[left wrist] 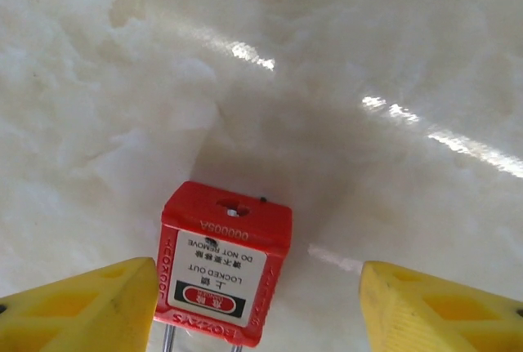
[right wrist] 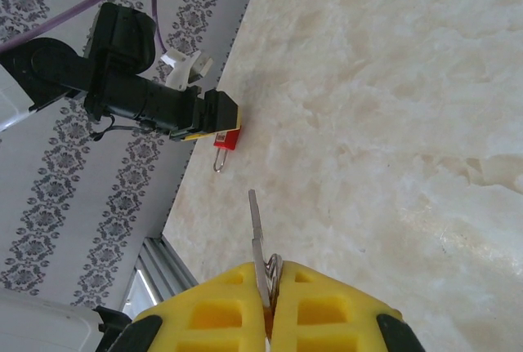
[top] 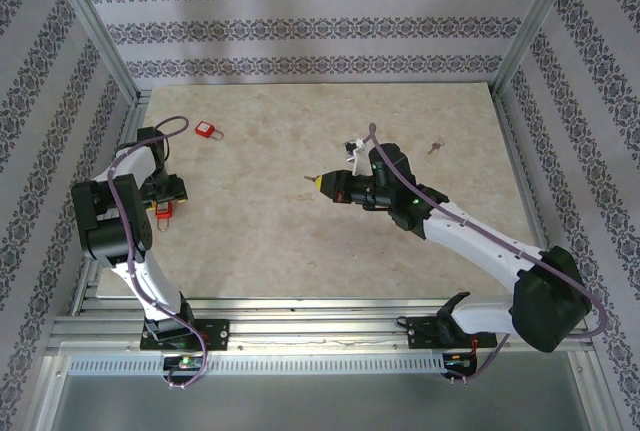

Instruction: Unlock with the key

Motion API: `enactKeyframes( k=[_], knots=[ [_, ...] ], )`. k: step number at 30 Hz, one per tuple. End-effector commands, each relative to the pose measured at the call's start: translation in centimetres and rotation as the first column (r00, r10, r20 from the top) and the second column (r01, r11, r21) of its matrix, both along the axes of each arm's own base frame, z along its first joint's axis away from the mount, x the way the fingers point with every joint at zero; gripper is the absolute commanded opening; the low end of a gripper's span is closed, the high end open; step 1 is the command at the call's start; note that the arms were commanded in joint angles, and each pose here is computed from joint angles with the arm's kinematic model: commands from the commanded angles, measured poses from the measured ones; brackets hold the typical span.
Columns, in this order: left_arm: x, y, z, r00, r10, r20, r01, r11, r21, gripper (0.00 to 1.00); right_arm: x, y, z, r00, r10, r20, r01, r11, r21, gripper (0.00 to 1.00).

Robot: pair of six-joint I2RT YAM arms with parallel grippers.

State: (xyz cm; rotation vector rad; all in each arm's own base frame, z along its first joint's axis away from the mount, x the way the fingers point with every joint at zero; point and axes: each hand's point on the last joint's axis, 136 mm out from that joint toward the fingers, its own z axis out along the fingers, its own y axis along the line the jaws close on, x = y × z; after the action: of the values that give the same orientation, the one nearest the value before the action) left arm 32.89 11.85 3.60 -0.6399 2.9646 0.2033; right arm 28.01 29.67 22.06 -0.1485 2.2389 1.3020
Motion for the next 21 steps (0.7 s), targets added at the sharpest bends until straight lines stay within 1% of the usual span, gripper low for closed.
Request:
enactKeyframes(
  k=[1,3,5,13,15,18,19,20,21],
  knots=[
    [0.3,1.2,-0.2,1.0,0.008,0.002,-0.008,1.0,0.017,0.63,-0.1,1.2,1.4,0.999,0.035,0.026,-0.036,0.998,0.042,0.0],
    [0.2,1.1,-0.5,1.0,0.009,0.002,-0.009,1.0,0.007,0.59,-0.1,1.1,1.3,0.999,0.033,0.024,-0.034,0.999,0.04,0.0],
    [0.1,1.1,-0.8,1.0,0.01,-0.004,-0.01,1.0,0.005,0.57,-0.1,1.1,1.2,0.999,0.03,0.024,-0.031,0.999,0.039,0.0],
    [-0.3,0.0,-2.1,1.0,0.002,0.0,-0.002,0.999,-0.051,0.34,0.0,1.1,0.9,1.0,0.026,0.015,-0.027,0.999,0.038,0.0],
    [-0.3,-0.3,-2.1,1.0,0.004,0.007,-0.003,0.998,-0.063,0.3,0.0,1.1,0.9,1.0,0.025,0.014,-0.025,0.999,0.038,0.0],
    [-0.3,-0.5,-2.0,1.0,0.003,0.008,-0.003,0.997,-0.079,0.3,0.1,1.2,0.9,1.0,0.025,0.012,-0.026,0.999,0.042,0.0],
    [-0.4,-0.6,-1.9,1.0,0.003,0.01,-0.002,0.997,-0.078,0.32,0.1,1.3,0.9,1.0,0.025,0.011,-0.026,0.999,0.042,0.0],
    [-0.5,-0.6,-1.8,1.0,0.007,0.013,-0.006,0.997,-0.075,0.37,0.1,1.3,0.9,1.0,0.025,0.01,-0.025,0.999,0.042,0.0],
    [-0.6,-0.5,-1.6,1.0,0.013,0.018,-0.011,0.998,-0.069,0.49,0.2,1.2,0.9,1.0,0.023,0.011,-0.023,0.999,0.042,0.0]
  ],
)
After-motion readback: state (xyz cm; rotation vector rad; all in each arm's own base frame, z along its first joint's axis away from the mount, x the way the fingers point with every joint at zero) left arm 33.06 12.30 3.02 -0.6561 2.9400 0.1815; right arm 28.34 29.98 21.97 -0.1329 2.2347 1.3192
